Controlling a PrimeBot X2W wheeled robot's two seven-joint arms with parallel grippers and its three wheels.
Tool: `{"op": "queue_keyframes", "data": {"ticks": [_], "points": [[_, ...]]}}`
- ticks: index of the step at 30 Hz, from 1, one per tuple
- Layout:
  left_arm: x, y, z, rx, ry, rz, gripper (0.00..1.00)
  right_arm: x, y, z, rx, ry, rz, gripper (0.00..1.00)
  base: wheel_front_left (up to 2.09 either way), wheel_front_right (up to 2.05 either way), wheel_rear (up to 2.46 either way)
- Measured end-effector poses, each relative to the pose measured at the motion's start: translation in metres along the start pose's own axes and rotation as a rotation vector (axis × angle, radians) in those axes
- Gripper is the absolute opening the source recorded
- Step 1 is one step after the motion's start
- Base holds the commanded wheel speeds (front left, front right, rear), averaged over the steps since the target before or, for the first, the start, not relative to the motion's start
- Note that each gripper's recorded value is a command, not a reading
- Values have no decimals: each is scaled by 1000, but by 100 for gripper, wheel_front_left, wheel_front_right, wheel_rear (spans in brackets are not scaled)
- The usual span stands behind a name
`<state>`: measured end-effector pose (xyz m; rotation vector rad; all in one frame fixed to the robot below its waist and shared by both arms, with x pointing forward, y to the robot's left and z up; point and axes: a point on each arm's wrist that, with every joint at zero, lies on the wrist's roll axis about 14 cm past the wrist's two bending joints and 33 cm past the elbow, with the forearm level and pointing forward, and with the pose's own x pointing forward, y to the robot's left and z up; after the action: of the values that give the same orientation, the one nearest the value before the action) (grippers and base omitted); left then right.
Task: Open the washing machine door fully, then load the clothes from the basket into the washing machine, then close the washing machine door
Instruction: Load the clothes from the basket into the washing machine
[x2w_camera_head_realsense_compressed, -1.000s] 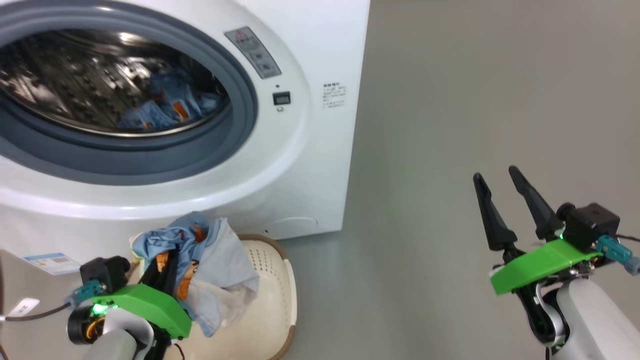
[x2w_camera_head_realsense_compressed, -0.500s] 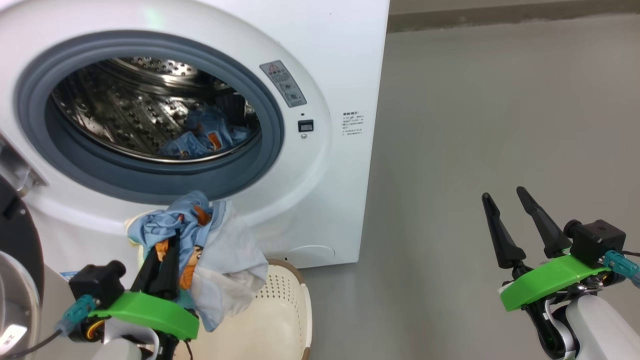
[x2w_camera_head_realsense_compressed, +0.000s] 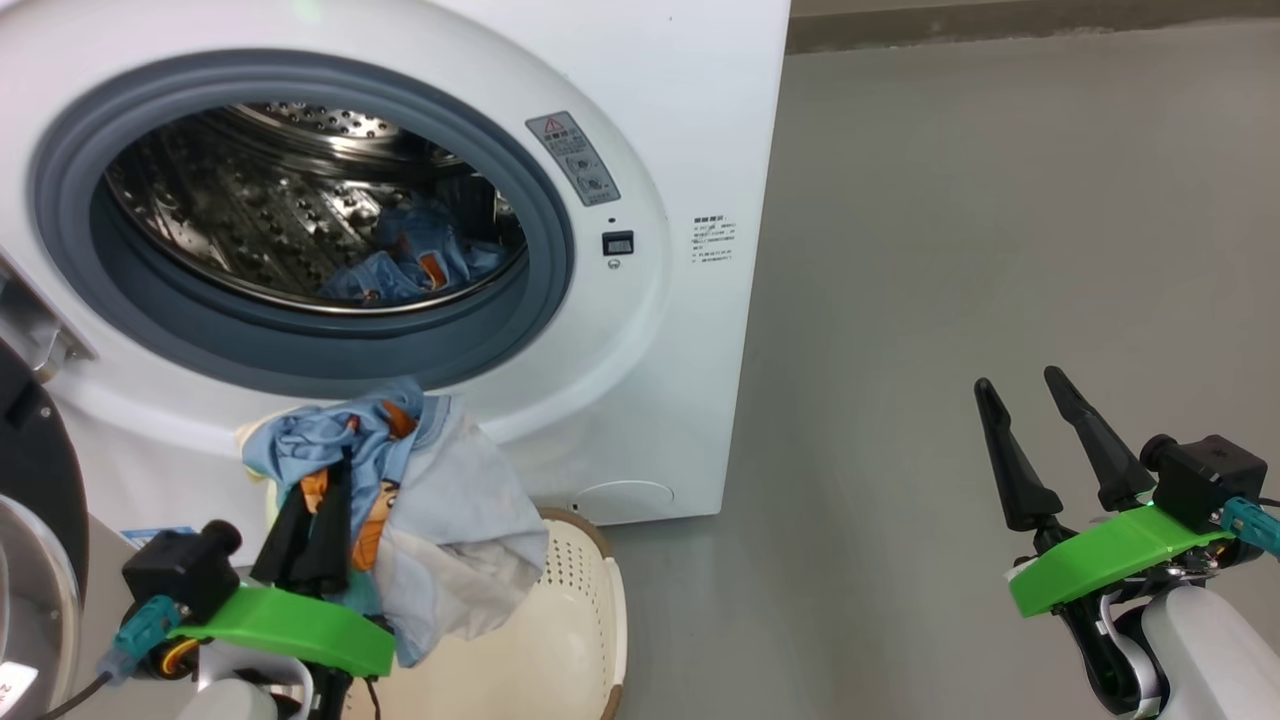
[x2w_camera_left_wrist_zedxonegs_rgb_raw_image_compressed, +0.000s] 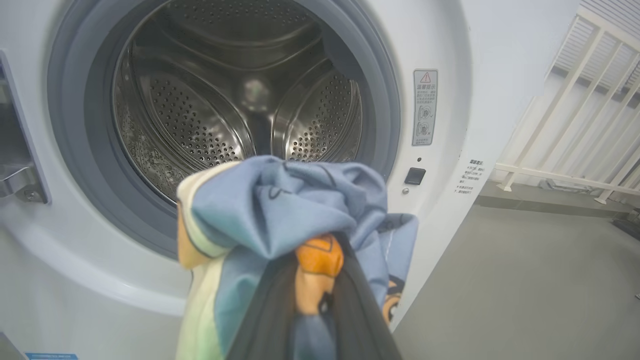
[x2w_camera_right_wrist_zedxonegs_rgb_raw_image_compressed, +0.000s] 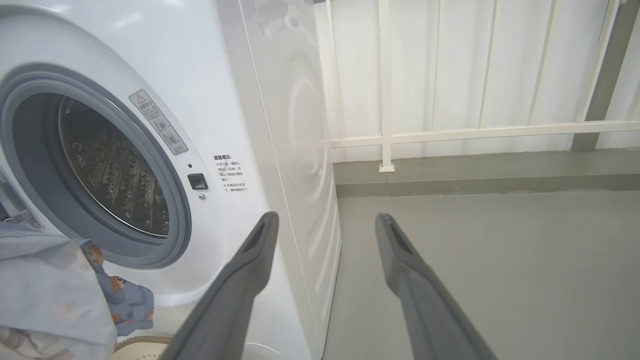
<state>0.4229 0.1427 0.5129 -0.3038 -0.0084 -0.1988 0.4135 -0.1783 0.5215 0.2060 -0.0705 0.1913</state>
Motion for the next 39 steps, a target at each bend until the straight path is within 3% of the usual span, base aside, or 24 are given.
{"op": "queue_keyframes", "data": {"ticks": [11, 25, 32, 39], "points": [[26, 4, 17, 3, -48, 1, 0, 1, -5, -11, 1, 28, -11, 100, 0, 0, 0], [113, 19, 87, 74, -252, -7, 0, 18, -26, -32, -11, 73, -51, 100, 0, 0, 0], [150, 46, 20, 65, -77, 33, 0, 33, -31, -52, -19, 106, -60, 100, 0, 0, 0], [204, 61, -9, 63, -8, 44, 0, 51, -38, -74, -23, 137, -67, 100, 0, 0, 0]]}}
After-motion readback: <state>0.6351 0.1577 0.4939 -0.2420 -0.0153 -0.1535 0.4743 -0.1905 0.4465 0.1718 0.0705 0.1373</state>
